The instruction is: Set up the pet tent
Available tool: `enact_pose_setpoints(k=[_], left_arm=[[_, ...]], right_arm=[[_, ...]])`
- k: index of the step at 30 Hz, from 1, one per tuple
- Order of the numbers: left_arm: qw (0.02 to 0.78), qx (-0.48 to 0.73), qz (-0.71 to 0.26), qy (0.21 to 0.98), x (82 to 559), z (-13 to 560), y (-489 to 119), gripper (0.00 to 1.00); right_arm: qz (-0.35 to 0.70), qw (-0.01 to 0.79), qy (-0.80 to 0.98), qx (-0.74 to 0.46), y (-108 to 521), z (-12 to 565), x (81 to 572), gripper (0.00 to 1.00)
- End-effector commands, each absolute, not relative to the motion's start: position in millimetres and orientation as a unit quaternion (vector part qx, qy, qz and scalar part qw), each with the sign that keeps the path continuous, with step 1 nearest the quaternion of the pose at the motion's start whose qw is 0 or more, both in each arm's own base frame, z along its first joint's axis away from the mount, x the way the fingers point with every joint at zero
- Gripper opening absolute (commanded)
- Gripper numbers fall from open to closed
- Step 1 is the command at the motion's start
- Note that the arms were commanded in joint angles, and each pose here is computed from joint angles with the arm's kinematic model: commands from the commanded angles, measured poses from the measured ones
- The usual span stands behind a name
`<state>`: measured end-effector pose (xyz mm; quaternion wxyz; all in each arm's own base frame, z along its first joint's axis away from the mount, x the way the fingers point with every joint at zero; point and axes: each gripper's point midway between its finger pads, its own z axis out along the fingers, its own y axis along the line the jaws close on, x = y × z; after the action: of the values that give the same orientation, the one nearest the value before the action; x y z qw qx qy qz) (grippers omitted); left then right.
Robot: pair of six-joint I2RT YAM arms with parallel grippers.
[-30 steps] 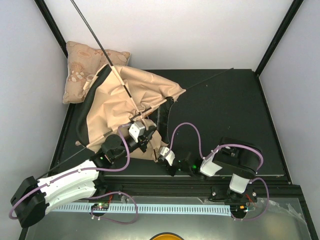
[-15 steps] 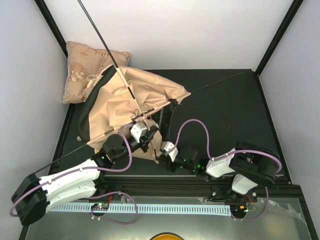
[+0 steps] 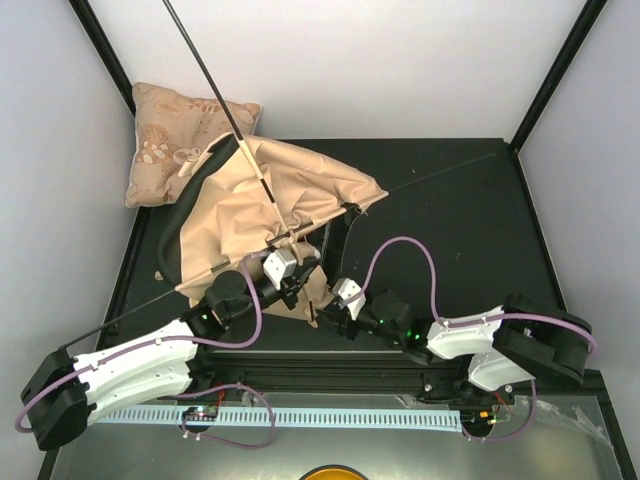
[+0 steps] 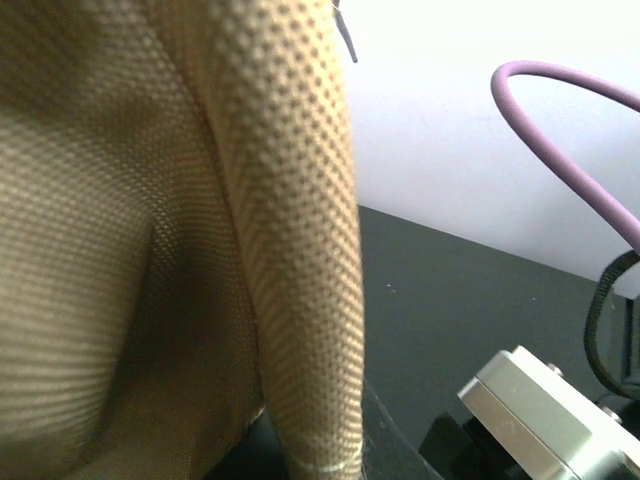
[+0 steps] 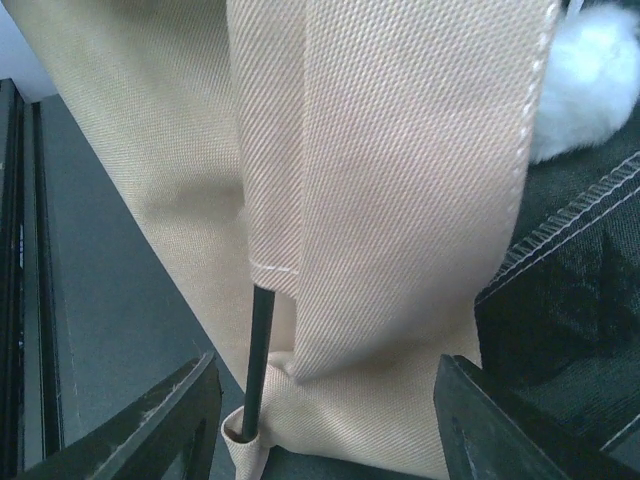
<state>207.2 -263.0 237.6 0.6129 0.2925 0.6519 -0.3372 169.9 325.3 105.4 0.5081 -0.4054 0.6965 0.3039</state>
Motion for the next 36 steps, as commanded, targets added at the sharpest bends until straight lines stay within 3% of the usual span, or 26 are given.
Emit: enact_pose_setpoints(k=[1, 26, 30, 33, 36], left_arm=[[0.543, 0.347, -0.317, 0.696, 191.9, 191.9, -267.5, 0.02], [0.518, 0.365, -0.255, 0.730, 187.9, 173.9, -282.3, 0.02], [0.517, 0.361, -0.259, 0.732, 186.2, 173.5, -281.3, 0.01], [0.518, 0.358, -0.261, 0.731, 185.4, 174.0, -281.2, 0.02], [0.520, 0.357, -0.262, 0.731, 185.7, 174.8, -281.4, 0.02]], right_arm=[[0.305, 0.523, 0.697, -0.384, 316.5, 113.7, 172.8, 0.61], [0.345, 0.481, 0.690, -0.417, 299.7, 156.3, 139.5, 0.60], [0.331, 0.510, 0.682, -0.407, 293.8, 165.2, 146.2, 0.62], [0.322, 0.525, 0.681, -0.397, 291.1, 171.0, 151.6, 0.74], [0.317, 0.532, 0.680, -0.392, 291.4, 176.0, 154.7, 0.78]])
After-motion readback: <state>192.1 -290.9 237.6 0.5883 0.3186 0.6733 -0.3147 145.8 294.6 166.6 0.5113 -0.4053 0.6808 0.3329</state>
